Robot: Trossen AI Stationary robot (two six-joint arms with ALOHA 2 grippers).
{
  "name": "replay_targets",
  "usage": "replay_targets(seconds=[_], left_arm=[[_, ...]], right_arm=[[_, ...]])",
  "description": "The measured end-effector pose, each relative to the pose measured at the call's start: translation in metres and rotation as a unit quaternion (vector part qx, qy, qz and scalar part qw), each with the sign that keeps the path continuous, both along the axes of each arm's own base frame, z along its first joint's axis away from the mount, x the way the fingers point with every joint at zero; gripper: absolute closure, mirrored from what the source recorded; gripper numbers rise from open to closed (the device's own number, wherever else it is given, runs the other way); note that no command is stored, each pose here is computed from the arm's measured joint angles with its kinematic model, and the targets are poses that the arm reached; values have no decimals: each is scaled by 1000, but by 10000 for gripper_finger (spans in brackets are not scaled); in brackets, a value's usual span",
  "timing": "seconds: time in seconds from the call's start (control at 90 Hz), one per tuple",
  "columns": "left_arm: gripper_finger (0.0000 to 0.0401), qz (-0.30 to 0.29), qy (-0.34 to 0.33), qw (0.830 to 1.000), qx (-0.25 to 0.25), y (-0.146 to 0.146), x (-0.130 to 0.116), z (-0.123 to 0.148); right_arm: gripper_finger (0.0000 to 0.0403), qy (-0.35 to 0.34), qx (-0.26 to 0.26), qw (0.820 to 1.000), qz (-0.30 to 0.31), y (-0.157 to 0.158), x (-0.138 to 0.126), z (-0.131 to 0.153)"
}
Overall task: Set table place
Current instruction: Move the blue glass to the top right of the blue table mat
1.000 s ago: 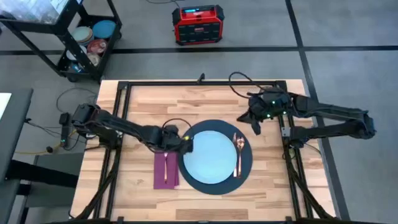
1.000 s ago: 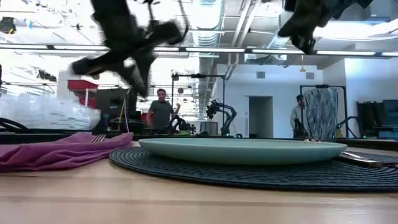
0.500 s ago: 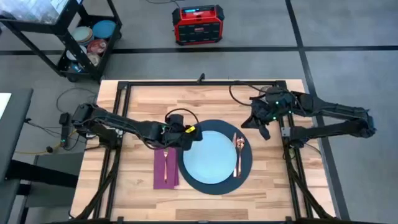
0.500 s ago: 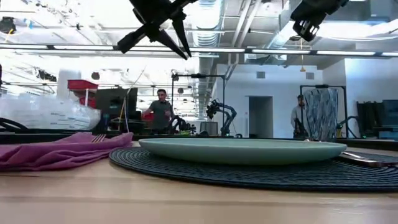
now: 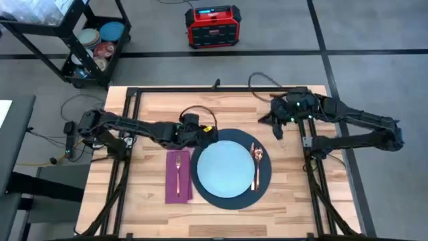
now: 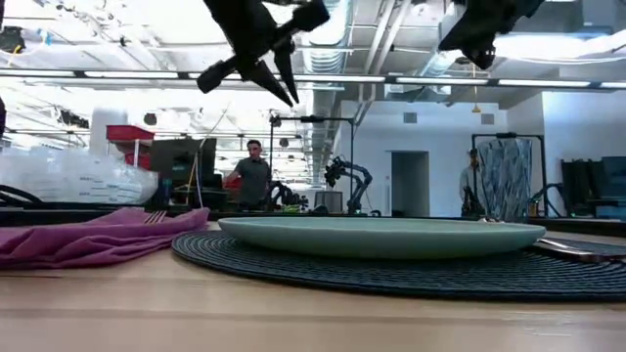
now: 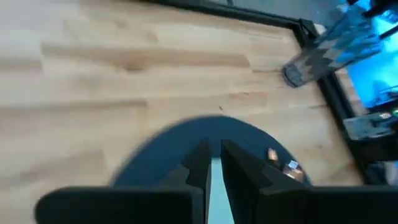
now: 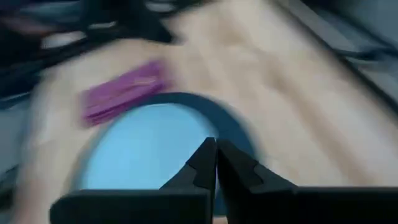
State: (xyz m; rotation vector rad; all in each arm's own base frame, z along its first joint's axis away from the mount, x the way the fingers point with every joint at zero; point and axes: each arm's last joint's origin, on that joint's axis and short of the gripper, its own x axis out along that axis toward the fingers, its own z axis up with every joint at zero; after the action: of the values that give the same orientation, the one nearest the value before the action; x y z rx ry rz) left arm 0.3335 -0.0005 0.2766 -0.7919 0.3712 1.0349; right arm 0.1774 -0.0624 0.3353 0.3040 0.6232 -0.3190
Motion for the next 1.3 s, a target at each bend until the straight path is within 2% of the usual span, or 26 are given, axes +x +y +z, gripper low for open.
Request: replay_targets(seconds=[0.089, 0.178, 0.244, 0.367, 0.467, 0.6, 0.711, 0.833, 0.944, 1.178, 1.233, 1.3], left_arm=[[381, -10, 32, 999, 30, 19, 1, 1], [381, -38, 62, 996, 53, 39, 2, 2], [381, -79, 79, 992, 55, 52, 4, 3], [381, -142, 80, 986, 29, 68, 4, 3], [381, -165, 90, 982, 26, 72, 4, 3], [381, -185, 100, 977, 34, 72, 4, 3], [381, -197, 107, 974, 41, 72, 4, 3], [381, -201, 112, 972, 45, 72, 4, 3], [381, -201, 113, 972, 45, 72, 4, 3], [381, -203, 119, 971, 41, 72, 3, 2], [381, -203, 119, 971, 41, 72, 3, 2], [381, -203, 120, 971, 40, 72, 3, 1]], right_arm=[[403, 119, -24, 991, -56, -21, 3, 2], [403, 248, -35, 964, -89, -47, 9, 2], [403, 296, -23, 950, -103, -68, 11, -2], [397, 309, 14, 946, -94, -98, 6, -9], [369, 299, 35, 949, -92, -109, -6, -4], [302, 299, 69, 949, -74, -108, -12, -6], [229, 306, 86, 946, -66, -107, -11, -13], [161, 349, 93, 927, -99, -113, -13, -28], [128, 368, 103, 916, -125, -118, -24, -36], [131, 394, 146, 896, -144, -118, -35, -71], [154, 402, 156, 891, -144, -114, -35, -83], [208, 412, 165, 886, -133, -108, -34, -98]])
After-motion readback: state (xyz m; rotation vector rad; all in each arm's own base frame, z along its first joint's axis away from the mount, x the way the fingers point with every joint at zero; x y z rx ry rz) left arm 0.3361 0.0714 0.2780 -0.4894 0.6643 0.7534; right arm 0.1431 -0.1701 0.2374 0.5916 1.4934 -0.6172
